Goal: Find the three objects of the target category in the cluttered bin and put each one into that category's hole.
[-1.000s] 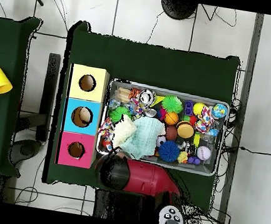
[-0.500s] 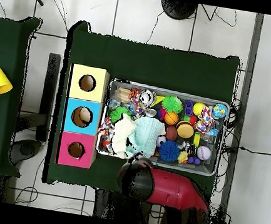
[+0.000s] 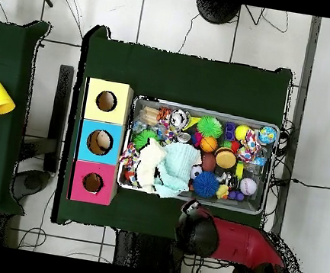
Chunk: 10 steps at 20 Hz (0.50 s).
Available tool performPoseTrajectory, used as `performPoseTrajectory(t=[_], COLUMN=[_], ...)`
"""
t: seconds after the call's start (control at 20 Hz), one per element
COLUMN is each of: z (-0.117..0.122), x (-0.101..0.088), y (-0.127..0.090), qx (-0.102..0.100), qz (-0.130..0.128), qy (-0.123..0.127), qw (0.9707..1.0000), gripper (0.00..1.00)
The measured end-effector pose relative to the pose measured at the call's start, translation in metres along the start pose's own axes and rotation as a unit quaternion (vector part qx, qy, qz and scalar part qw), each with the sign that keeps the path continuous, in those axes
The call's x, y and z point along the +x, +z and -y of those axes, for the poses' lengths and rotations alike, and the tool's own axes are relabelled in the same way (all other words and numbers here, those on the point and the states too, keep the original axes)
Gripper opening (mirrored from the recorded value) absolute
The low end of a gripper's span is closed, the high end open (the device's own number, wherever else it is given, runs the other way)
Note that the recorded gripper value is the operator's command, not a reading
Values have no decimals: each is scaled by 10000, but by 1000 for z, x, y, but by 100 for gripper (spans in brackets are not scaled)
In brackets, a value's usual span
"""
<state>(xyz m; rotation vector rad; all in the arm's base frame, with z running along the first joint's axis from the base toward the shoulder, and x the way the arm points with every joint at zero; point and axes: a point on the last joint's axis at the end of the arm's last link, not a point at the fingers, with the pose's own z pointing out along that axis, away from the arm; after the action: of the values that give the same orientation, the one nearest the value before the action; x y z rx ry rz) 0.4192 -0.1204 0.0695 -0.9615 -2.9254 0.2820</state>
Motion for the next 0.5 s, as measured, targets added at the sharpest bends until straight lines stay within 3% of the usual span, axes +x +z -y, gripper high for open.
performPoseTrajectory(t=[0.5], z=[6], x=[-1], y=[43], qx=[-180], qz=[113], qy=[-656], qw=[9976], gripper=[100])
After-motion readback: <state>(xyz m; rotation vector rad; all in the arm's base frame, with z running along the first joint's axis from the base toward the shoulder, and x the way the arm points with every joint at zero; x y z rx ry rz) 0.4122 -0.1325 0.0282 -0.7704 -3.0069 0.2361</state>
